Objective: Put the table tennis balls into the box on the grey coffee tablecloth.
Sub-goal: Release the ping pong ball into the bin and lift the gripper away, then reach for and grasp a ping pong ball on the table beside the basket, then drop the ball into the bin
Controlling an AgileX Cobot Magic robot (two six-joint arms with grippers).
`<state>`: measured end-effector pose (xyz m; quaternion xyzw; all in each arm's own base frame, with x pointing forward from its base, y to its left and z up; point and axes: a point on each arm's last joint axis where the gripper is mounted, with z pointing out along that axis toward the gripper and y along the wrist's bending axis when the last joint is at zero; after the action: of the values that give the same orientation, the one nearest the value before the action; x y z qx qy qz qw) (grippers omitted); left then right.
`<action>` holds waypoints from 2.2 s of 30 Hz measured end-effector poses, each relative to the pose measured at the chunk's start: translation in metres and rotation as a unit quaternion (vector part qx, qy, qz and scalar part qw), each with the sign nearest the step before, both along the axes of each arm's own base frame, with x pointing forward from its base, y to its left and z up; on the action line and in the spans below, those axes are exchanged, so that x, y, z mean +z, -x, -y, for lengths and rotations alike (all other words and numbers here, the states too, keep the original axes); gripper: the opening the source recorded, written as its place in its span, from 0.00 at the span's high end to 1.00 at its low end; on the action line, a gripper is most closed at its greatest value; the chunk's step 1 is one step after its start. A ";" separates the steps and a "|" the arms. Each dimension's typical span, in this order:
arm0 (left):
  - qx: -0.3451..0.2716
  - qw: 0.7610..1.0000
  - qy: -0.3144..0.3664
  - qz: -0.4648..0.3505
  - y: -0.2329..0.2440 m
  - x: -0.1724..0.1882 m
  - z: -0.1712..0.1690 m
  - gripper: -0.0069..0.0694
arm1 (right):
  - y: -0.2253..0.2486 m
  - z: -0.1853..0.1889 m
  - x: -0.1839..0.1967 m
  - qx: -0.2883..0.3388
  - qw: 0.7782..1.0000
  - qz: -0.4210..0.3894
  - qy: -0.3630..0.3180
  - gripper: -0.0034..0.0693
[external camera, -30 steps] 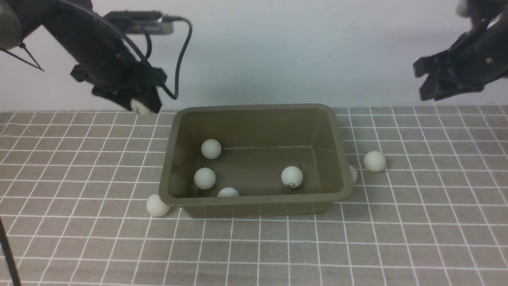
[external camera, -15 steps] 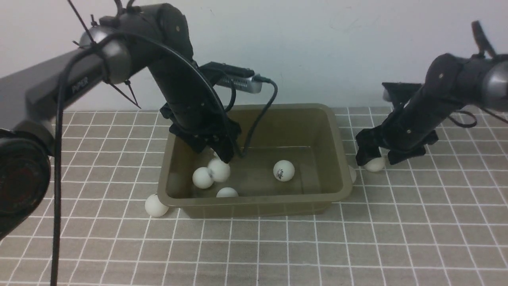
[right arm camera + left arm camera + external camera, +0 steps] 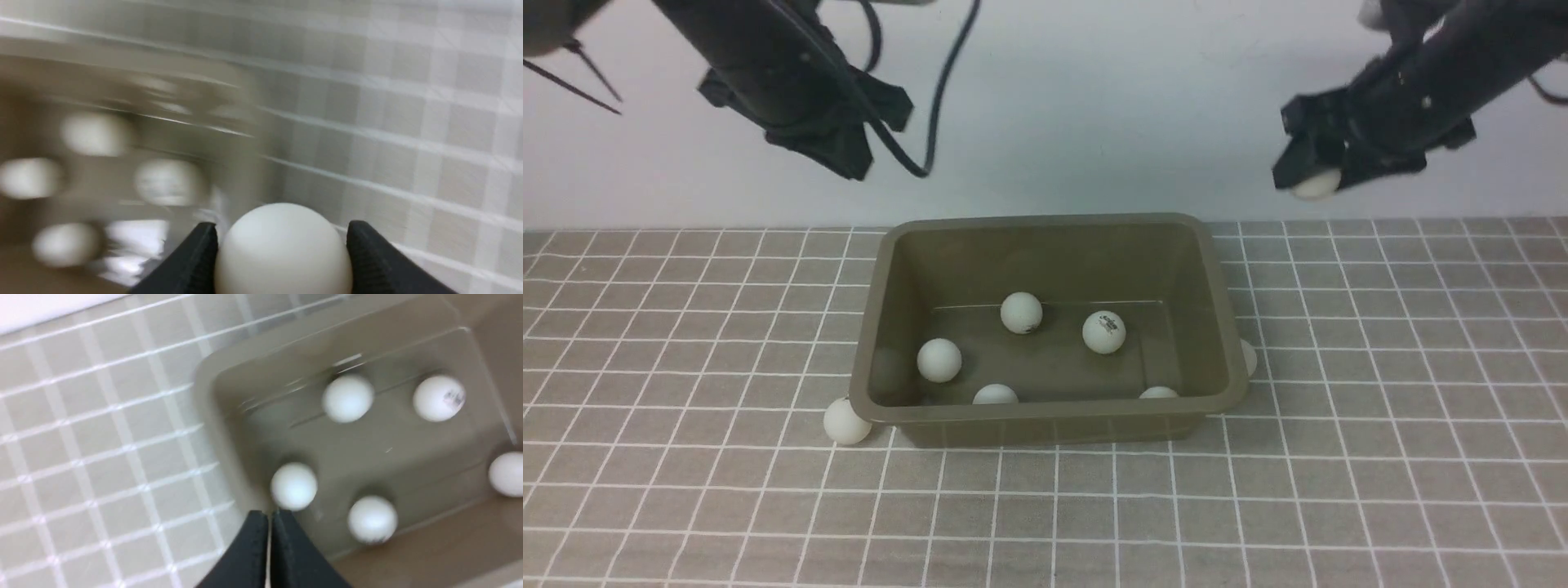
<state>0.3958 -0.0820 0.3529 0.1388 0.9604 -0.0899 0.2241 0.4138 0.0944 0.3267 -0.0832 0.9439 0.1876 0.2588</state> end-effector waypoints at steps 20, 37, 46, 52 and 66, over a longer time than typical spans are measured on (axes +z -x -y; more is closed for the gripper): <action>-0.009 0.969 -0.055 -0.240 0.033 -0.145 -0.019 0.57 | 0.009 -0.038 0.003 0.093 0.987 0.069 0.113 0.19; -0.003 0.978 -0.051 -0.203 0.005 -0.199 -0.015 0.30 | 0.020 0.035 0.055 -0.020 0.987 0.123 0.102 0.46; 0.004 0.977 -0.080 -0.198 0.001 -0.182 -0.020 0.44 | 0.013 0.034 0.028 -0.011 0.992 0.058 0.108 0.47; 0.029 0.994 -0.042 -0.102 0.003 -0.093 -0.017 0.44 | -0.010 0.048 -0.030 -0.031 0.992 -0.055 0.113 0.47; -0.068 0.993 0.052 -0.076 -0.004 -0.112 0.063 0.37 | -0.037 0.043 -0.137 -0.025 0.976 -0.191 0.106 0.27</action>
<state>0.3993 -0.1446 0.2412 0.1844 0.9571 -0.1649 0.1511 0.4507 0.0519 0.1897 -0.0493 0.9921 0.0927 0.0684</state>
